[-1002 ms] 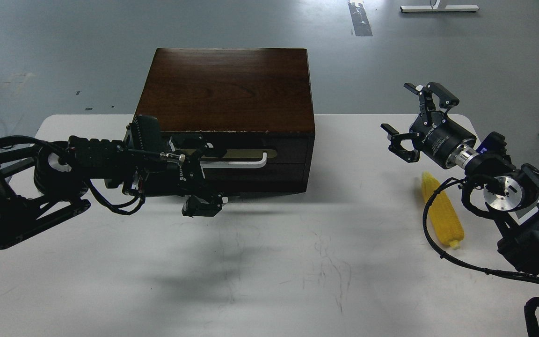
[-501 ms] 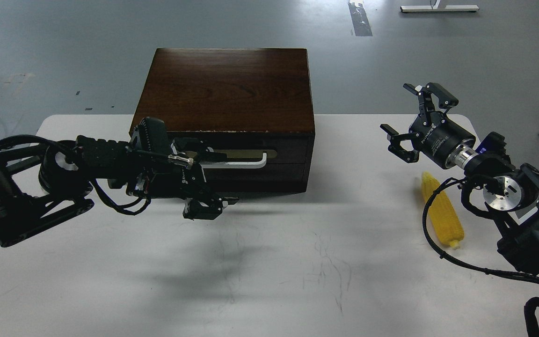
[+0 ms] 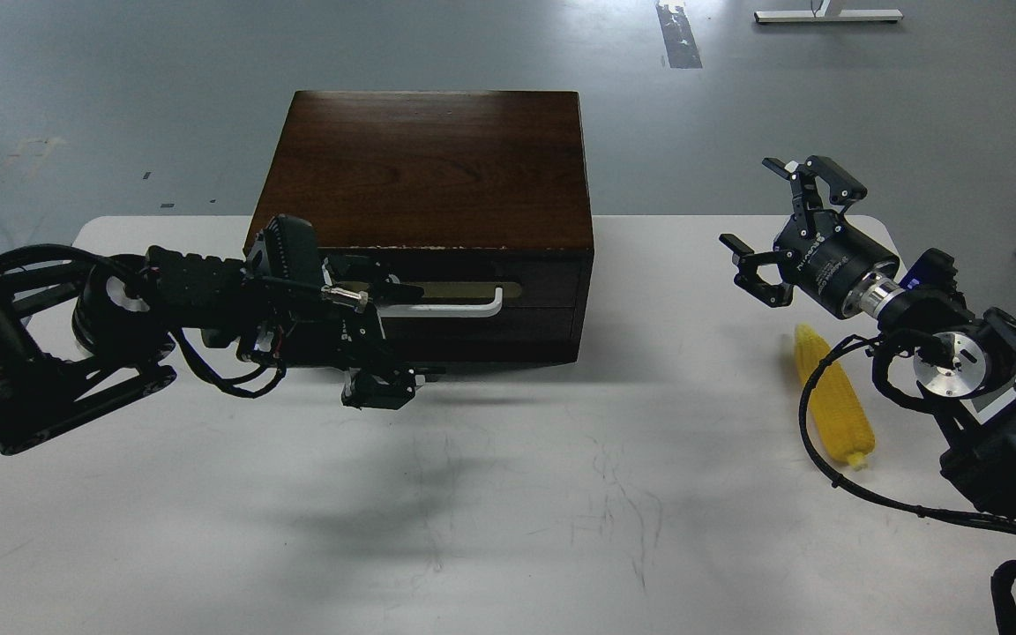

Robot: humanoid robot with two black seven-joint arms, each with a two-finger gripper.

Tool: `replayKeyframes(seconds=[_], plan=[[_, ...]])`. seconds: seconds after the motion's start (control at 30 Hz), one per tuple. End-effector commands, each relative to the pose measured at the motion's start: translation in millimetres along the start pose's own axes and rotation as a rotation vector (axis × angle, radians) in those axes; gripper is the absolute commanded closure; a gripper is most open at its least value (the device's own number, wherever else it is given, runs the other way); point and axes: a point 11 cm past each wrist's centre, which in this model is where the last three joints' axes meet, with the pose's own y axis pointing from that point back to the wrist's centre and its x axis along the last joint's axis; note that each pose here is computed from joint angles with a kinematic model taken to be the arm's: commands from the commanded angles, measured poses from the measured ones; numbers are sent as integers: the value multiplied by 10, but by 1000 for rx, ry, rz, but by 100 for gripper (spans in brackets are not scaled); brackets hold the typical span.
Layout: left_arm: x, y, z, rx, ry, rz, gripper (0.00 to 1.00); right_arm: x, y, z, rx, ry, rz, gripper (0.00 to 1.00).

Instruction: Put corn in drawer with both arms

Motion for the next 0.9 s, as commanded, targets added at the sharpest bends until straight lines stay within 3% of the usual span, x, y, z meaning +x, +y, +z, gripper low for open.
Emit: replayKeyframes(seconds=[0.0, 0.87], plan=[[67, -53, 20, -12, -7, 0, 2, 0, 0, 5, -2, 0, 0, 0], [119, -117, 114, -55, -48, -25, 2, 6, 7, 11, -4, 1, 1, 0]])
